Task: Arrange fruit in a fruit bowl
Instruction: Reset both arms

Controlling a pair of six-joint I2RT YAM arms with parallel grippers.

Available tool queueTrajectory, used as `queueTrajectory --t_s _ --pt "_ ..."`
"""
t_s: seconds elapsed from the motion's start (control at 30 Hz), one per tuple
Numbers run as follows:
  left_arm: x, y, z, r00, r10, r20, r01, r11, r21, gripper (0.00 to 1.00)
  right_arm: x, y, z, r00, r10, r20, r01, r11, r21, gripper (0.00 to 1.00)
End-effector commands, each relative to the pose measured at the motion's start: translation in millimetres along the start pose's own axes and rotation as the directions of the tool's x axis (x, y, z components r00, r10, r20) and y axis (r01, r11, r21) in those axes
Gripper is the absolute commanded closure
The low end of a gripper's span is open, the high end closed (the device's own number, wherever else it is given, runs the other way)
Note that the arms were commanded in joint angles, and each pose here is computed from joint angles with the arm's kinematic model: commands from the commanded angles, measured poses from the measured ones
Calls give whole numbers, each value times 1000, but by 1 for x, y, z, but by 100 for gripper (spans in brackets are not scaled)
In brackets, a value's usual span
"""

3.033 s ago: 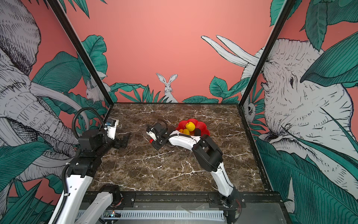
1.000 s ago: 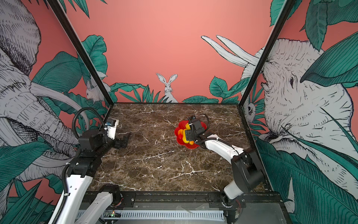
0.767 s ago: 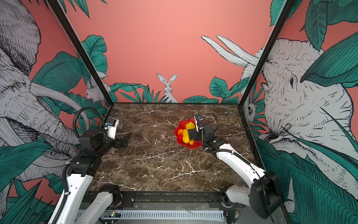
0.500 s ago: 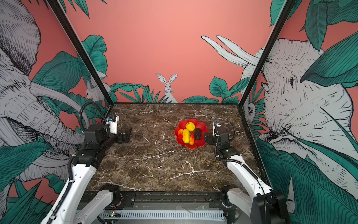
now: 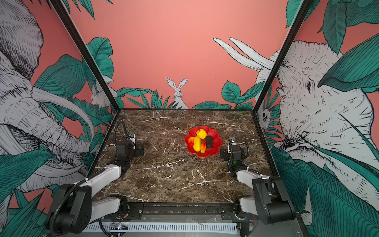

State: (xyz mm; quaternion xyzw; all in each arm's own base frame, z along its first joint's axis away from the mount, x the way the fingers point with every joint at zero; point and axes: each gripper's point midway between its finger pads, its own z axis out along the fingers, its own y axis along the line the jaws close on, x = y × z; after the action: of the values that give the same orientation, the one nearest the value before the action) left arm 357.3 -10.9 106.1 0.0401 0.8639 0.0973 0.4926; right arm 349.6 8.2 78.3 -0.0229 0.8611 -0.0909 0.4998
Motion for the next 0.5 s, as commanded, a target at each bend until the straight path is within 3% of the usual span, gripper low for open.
queueTrajectory --t_s 0.0,0.13,0.3,0.33,0.47 --pt "-27 6 7 989 27 147 -22 999 -37 0 -49 -5 2 985 3 171 -5 1000 9 0" --pt "-28 0 21 987 45 151 -45 999 -4 0 -51 -7 6 980 -26 199 23 1000 19 0" --pt "-24 0 40 979 11 203 -13 1000 9 0 -36 -15 20 969 20 245 -30 999 37 0" --pt "-18 3 42 985 -11 170 10 1000 12 0 -37 -14 22 968 15 251 -24 999 36 0" --pt "-15 7 44 984 -30 174 29 1000 9 0 -35 -17 30 981 20 195 -31 998 53 0"
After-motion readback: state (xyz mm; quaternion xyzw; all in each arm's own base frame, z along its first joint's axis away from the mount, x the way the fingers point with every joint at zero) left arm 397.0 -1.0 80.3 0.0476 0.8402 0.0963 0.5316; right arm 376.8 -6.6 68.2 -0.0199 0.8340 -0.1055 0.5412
